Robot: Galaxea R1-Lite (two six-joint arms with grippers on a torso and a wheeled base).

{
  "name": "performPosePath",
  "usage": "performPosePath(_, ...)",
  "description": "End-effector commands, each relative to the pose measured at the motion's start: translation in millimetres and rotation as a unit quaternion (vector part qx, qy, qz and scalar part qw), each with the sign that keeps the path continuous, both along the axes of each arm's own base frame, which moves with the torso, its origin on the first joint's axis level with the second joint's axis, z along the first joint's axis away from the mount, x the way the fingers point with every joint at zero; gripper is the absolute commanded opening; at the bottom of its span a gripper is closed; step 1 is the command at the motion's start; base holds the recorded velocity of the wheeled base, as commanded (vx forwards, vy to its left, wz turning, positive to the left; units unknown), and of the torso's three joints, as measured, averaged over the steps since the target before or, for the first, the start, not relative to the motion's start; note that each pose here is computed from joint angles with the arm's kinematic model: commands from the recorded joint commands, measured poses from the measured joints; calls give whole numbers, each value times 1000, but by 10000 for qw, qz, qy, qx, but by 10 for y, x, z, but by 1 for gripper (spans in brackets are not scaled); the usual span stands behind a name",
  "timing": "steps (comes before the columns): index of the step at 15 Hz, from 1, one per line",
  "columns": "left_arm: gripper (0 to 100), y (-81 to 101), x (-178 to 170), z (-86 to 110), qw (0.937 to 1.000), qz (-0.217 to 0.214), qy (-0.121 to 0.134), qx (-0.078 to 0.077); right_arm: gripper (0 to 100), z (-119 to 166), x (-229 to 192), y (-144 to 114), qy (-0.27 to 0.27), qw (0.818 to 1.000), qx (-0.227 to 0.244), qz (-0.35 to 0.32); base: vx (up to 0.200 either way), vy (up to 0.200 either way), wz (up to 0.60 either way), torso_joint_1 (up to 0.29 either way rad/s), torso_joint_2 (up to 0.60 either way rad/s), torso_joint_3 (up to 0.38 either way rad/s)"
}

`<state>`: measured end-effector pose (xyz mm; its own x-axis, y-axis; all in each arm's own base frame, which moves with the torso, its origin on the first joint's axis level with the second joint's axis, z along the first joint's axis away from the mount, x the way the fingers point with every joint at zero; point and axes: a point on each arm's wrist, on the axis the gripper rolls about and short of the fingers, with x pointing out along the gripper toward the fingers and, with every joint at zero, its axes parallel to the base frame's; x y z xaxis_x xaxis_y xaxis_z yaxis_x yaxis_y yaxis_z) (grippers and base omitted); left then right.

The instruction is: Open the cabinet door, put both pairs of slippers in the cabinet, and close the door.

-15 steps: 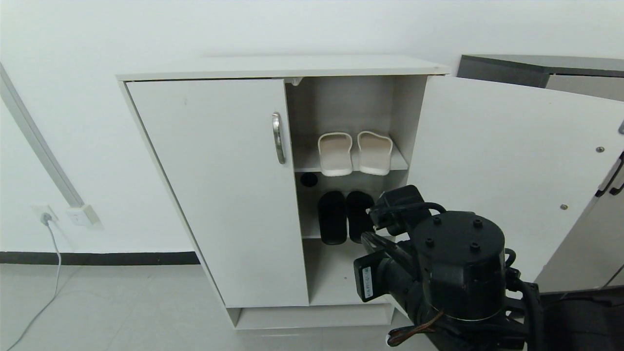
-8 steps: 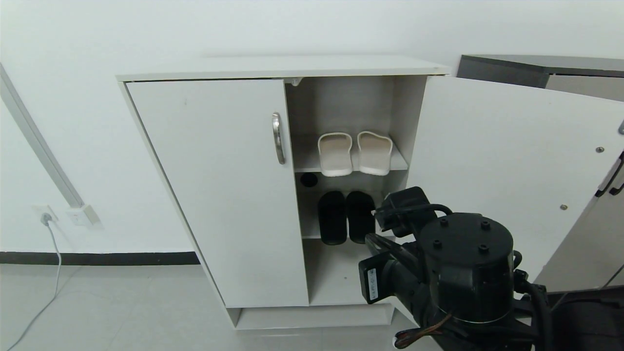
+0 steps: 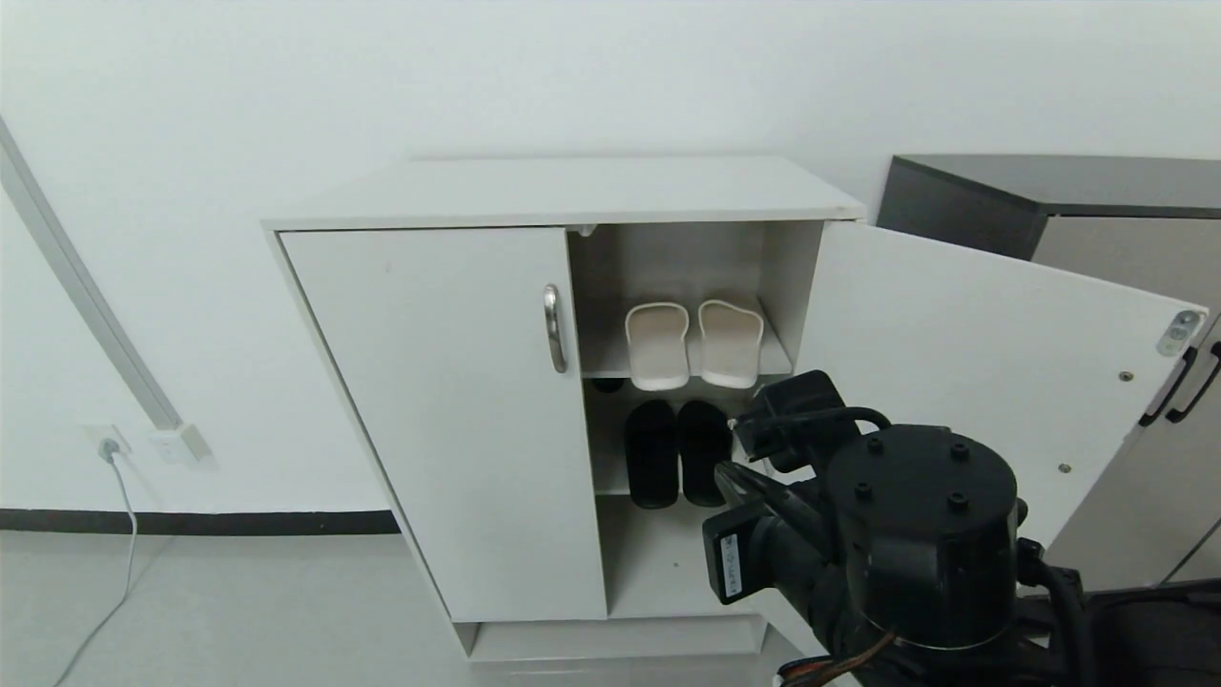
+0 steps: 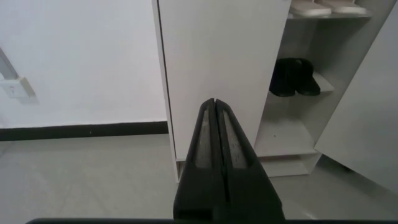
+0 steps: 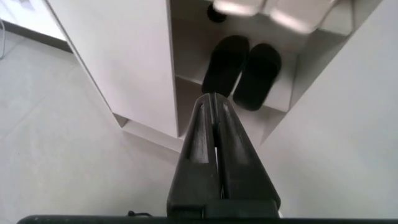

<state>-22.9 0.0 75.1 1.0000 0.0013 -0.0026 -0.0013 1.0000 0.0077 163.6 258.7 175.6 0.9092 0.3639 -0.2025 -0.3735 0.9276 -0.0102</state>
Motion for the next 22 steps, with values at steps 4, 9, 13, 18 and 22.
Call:
performPosePath(4, 0, 0, 1, -1, 10000, 1, 10, 0, 0, -11, -2, 2, 10, 10000, -19, 2, 0, 0, 0, 126, -458, -340)
performPosePath(9, 0, 0, 1, -1, 10000, 1, 10, 0, 0, -30, 3, 11, 29, 10000, -38, 7, 0, 0, 0, 157, -479, -321)
performPosePath(13, 0, 0, 1, -1, 10000, 1, 10, 0, 0, -42, 0, 7, 45, 10000, -50, 13, 0, 0, 0, 189, -494, -312)
performPosePath(18, 0, 0, 1, -1, 10000, 9, 10, 0, 0, -46, -1, 5, 46, 10000, -64, 15, 0, 0, 0, 214, -526, -309)
performPosePath(22, 0, 0, 0, 3, 10000, 1, 3, 0, 0, -51, 1, 7, 53, 10000, -63, 13, 0, 0, 0, 245, -559, -319)
